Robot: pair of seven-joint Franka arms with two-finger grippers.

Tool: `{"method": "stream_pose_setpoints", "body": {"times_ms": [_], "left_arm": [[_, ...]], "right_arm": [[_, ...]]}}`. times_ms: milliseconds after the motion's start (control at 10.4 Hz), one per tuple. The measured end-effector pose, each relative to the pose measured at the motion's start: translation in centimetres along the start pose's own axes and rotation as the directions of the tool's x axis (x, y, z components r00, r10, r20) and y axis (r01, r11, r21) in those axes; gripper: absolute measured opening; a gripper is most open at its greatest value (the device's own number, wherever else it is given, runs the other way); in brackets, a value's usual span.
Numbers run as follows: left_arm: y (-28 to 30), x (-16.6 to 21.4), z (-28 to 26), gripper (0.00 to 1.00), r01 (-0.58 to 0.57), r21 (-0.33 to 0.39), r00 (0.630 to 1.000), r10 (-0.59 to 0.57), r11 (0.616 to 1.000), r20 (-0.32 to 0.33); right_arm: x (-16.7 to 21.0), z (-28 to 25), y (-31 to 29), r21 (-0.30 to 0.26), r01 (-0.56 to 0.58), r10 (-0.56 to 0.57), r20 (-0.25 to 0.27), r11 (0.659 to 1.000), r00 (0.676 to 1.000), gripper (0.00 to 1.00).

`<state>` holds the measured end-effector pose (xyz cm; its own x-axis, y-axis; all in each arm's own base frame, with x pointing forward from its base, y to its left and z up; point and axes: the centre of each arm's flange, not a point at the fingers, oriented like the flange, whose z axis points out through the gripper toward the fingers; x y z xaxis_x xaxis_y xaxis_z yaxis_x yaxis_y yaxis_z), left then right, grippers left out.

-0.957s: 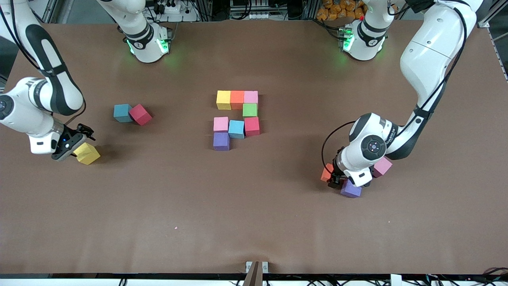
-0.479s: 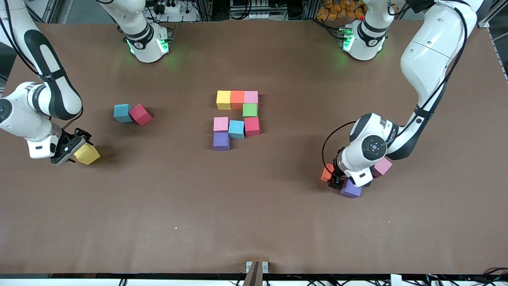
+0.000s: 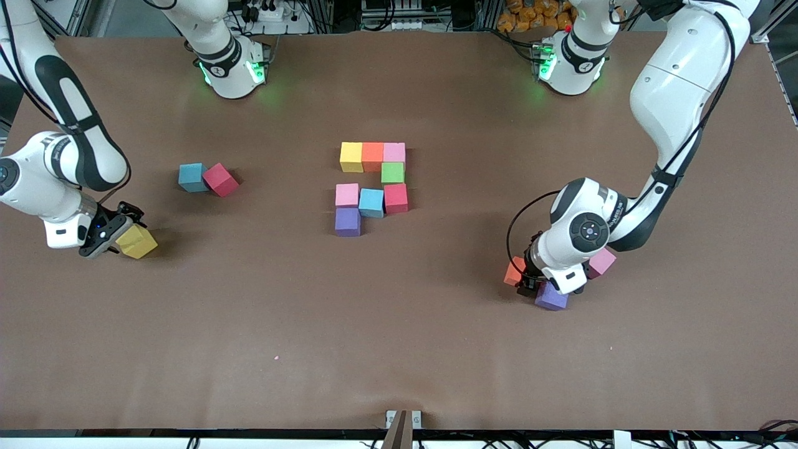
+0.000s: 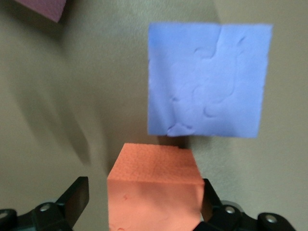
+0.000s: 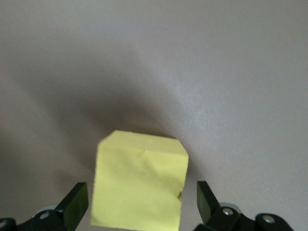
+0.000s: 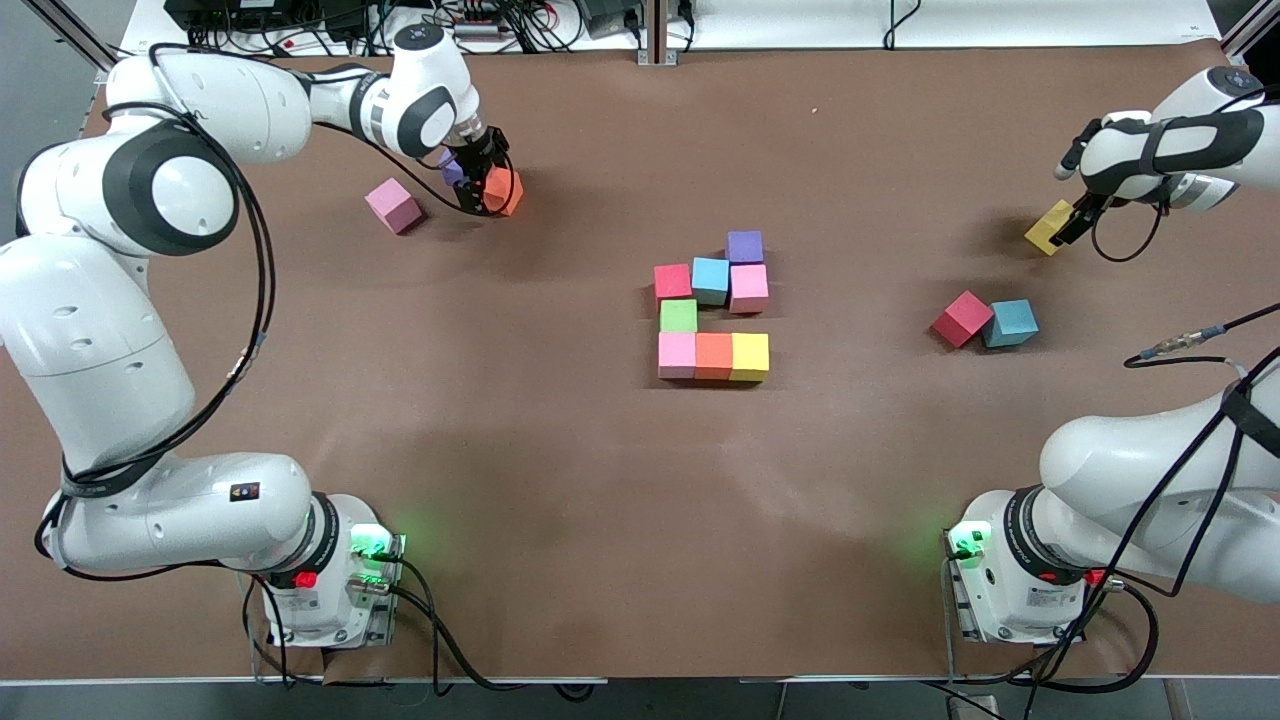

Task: Form number 2 with 11 blocks
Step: 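Grasp the yellow cube with the right gripper while the left gripper holds orange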

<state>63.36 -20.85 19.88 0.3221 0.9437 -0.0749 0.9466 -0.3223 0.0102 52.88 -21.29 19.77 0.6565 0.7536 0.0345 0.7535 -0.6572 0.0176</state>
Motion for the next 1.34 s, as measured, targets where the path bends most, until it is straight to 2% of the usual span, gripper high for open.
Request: {"method": "stream_pose_setpoints", "body": {"times_ms": [191, 287, 383, 670, 861, 1053, 1244, 1340], "left_arm": [[0.2, 0.3, -0.4, 1.0, 0.009, -0.008, 1.0, -0.009, 1.0, -0.002], [0.2, 0.2, -0.4, 1.0, 0.014, -0.008, 1.0, -0.014, 1.0, -0.002], [0.2, 0.1, -0.4, 1.0, 0.014, -0.008, 1.0, -0.014, 1.0, -0.002], [0.1, -0.6, -0.3, 1.0, 0.011, -0.005, 1.0, -0.011, 1.0, -0.001], [0.0, -0.6, -0.2, 1.0, 0.01, -0.002, 1.0, -0.01, 1.0, -0.001], [0.0, -0.7, -0.2, 1.0, 0.009, -0.001, 1.0, -0.009, 1.0, -0.001], [0.0, -0.7, -0.1, 0.99, 0.009, -0.001, 1.0, -0.009, 1.0, -0.001], [0.0, -0.6, -0.1, 0.86, 0.011, -0.001, 1.0, -0.011, 1.0, -0.001]], "right_arm": [[-0.3, 0.8, 0.0, 0.007, -0.007, 0.007, -0.003, 1.0, 1.0, 0.93], [0.1, 0.8, -0.1, 0.006, -0.014, 0.014, -0.006, 1.0, 1.0, 0.76], [0.7, 0.6, -0.1, 0.003, -0.022, 0.022, -0.009, 1.0, 1.0, 0.64], [3.1, -0.2, -0.5, -0.002, -0.025, 0.025, -0.016, 1.0, 1.0, 0.58], [6.1, -2.5, -1.5, 0.03, -0.068, 0.068, -0.003, 0.997, 0.998, 0.58], [12.6, -6.4, -4.9, 0.036, -0.181, 0.181, -0.012, 0.983, 0.983, 0.58], [19.5, -9.5, -10.2, 0.035, -0.313, 0.313, -0.012, 0.949, 0.95, 0.58], [22.3, -10.2, -12.8, 0.033, -0.372, 0.372, -0.011, 0.928, 0.928, 0.58]]}}
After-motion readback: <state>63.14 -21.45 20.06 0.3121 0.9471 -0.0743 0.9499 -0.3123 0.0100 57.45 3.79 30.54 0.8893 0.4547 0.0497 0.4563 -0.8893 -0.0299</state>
